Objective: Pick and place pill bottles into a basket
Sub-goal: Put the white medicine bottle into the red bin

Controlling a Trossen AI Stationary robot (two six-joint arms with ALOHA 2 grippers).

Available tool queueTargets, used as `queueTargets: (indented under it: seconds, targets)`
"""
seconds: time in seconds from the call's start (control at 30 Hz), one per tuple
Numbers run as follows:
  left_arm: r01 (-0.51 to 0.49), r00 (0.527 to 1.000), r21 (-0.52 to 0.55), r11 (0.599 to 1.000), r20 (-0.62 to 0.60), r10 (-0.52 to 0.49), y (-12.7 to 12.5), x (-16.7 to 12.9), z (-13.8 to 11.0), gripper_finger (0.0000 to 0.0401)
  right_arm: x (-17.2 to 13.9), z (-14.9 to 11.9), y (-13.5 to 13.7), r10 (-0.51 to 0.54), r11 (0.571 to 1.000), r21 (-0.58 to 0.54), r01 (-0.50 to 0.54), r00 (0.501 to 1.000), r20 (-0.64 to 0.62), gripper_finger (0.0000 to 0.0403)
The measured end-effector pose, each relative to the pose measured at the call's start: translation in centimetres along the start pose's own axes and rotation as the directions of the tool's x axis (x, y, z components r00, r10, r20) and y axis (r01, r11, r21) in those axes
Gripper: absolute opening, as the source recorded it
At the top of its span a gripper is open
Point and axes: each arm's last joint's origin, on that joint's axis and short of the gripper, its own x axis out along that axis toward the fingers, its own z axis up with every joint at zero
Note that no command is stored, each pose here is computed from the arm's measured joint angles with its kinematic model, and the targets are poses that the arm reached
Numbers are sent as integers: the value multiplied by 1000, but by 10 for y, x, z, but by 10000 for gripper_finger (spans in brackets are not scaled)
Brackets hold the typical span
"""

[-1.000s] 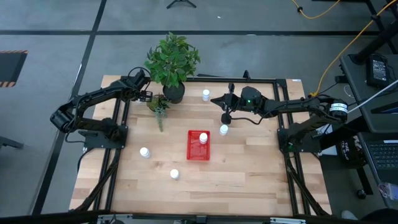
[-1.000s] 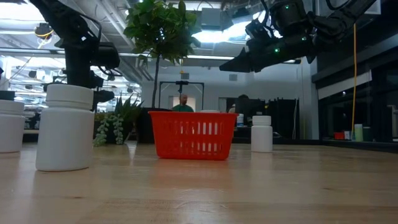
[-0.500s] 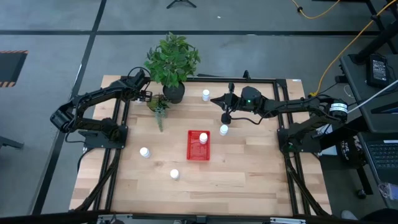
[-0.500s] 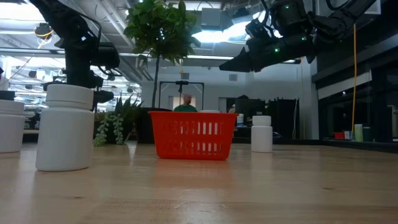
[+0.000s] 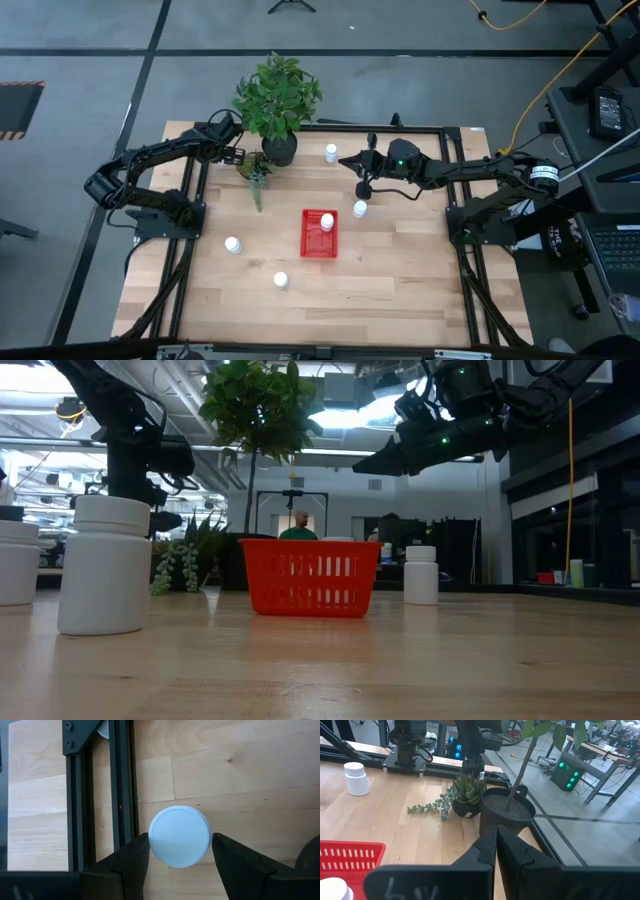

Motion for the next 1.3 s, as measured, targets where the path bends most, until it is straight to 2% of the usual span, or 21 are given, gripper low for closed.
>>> queueTargets:
  seconds: [1.3]
  targets:
    - [74,997,2,997,-2,-74,1,-7,0,210,0,0,0,0,1000,0,0,1000,-1,17]
